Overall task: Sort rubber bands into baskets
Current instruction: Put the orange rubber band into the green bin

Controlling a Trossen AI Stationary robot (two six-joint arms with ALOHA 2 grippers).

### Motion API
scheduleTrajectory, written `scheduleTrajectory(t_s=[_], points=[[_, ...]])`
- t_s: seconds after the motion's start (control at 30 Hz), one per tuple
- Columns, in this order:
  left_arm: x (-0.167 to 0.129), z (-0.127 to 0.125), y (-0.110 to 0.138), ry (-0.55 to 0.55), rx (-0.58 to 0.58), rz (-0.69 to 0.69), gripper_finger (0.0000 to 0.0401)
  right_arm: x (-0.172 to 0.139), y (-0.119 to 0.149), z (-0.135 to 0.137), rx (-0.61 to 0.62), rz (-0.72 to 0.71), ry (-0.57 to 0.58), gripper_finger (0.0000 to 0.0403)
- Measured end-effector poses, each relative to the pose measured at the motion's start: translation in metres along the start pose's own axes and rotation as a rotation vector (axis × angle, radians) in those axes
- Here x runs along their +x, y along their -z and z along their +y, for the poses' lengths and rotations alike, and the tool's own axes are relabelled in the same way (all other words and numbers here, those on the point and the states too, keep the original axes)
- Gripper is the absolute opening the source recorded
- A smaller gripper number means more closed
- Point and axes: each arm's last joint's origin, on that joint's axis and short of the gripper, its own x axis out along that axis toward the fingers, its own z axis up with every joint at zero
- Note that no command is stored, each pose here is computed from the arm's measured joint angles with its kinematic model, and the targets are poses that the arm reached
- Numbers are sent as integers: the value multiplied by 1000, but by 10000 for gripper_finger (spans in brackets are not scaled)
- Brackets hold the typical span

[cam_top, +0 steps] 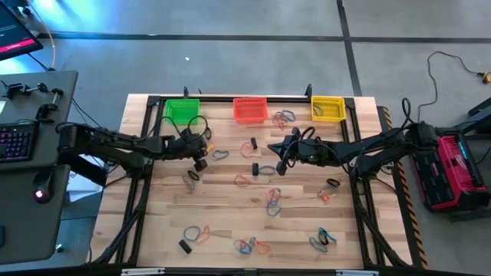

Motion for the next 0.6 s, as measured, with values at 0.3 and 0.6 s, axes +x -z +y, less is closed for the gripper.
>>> scheduleTrajectory(t_s=[0.3, 0.6], points=[[18, 14, 6, -74, -28, 75, 108, 0, 0, 0, 0, 0, 0, 0], [24, 13, 1, -14, 67, 30, 108, 0, 0, 0, -4, 0, 0, 0]])
